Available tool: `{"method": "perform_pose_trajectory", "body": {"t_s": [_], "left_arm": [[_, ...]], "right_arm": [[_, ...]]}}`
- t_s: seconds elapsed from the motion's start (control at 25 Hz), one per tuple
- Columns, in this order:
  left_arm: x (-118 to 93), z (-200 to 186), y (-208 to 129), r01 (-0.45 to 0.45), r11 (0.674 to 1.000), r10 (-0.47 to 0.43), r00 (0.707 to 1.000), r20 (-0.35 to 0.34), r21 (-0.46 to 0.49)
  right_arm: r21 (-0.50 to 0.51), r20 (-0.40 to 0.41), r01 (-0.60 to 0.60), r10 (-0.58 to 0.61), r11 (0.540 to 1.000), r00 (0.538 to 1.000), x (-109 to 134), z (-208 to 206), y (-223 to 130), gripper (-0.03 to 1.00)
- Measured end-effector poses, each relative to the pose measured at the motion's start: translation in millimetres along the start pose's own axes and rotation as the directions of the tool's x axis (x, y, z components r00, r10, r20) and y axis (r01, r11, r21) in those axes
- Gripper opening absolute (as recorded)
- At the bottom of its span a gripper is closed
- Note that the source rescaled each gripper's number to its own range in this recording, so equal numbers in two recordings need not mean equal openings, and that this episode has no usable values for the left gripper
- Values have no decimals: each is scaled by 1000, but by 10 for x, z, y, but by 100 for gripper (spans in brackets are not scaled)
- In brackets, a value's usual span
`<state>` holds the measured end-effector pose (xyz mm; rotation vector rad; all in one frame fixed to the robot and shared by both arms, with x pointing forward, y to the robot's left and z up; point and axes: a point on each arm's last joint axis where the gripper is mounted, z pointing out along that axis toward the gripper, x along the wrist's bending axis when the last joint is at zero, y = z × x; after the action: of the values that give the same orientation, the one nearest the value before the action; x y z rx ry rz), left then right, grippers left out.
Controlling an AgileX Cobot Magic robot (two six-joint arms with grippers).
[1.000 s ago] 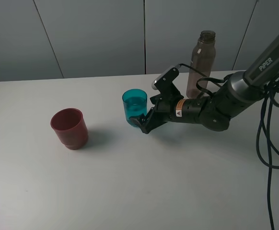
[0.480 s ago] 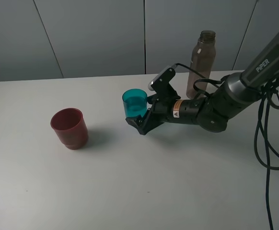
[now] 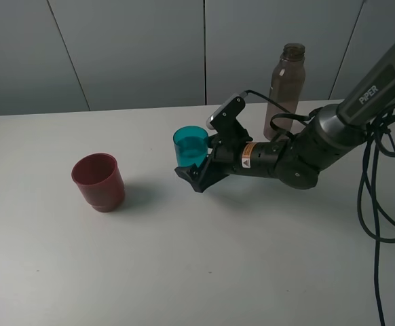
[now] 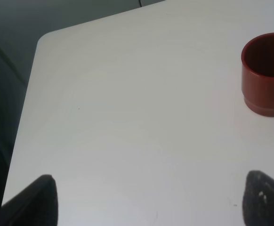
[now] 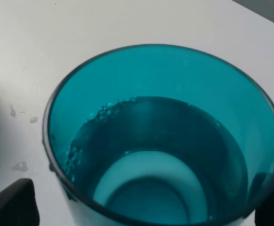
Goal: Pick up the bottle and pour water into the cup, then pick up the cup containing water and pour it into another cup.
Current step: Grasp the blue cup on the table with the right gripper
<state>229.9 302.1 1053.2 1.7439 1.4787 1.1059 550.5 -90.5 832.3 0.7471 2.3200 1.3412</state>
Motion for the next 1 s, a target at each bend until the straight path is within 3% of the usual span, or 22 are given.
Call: {"method": "perform_pose_trajectory", "body": {"t_s": [0.64, 1.0], "left_arm": [[0, 0, 0, 0, 1000, 0, 1000, 0, 0], [0, 0, 0, 0, 1000, 0, 1000, 0, 0]], "right_arm": [[5, -15, -11, 11, 1000, 1000, -1, 174, -152, 100], [-80, -2, -34, 34, 996, 999, -19, 179, -71, 100]]}}
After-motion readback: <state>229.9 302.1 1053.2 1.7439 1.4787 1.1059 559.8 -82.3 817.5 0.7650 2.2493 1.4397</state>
